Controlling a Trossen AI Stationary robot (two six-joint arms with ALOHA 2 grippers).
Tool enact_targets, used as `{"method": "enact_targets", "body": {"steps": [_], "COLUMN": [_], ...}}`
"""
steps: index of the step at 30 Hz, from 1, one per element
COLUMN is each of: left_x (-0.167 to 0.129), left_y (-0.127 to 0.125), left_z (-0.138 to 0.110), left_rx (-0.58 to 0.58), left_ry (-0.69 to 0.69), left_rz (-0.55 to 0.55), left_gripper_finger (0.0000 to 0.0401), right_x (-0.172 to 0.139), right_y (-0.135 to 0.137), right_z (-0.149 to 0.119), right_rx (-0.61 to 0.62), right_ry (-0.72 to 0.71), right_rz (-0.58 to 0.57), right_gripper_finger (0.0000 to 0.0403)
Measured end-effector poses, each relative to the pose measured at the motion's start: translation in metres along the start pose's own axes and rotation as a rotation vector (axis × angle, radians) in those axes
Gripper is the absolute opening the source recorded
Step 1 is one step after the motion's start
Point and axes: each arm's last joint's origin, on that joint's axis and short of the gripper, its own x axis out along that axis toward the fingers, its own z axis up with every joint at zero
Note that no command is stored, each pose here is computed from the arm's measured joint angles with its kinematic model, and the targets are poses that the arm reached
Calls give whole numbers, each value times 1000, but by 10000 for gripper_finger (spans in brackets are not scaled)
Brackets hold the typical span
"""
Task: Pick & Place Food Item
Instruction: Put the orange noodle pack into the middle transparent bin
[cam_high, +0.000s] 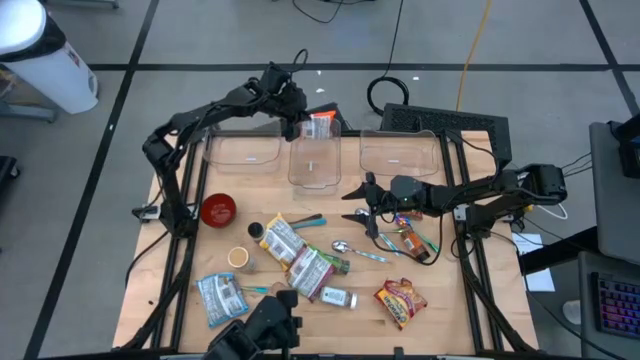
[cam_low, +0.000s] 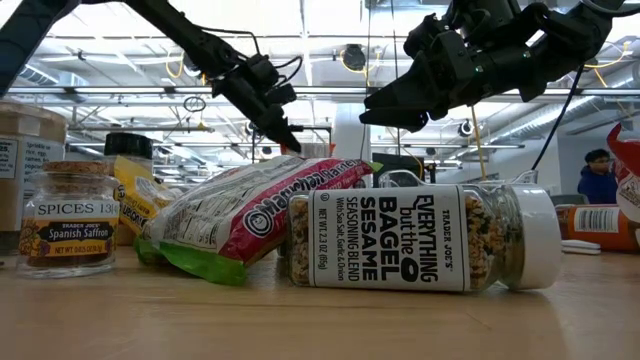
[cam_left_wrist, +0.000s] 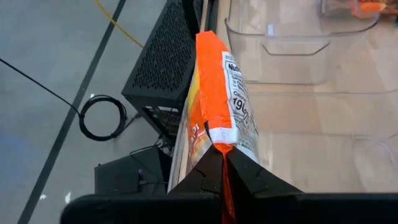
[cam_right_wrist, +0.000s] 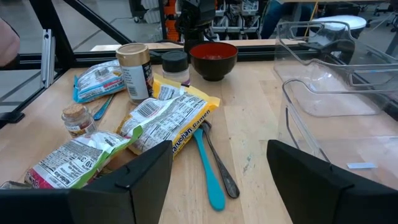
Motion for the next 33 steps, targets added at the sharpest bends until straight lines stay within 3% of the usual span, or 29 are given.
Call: {"method": "enact_targets", "body": {"steps": [33], "left_x": [12], "left_y": [5], "left_z": [-13], "left_rx": [-2], "left_ry": [31], "left_rz": [-1], "left_gripper_finger": [16], "right_x": [0], "right_y": [0], "right_z": [0], "right_rx": [-1], "right_ry": [0], "right_rz": [-4], "right_gripper_finger": [253]}}
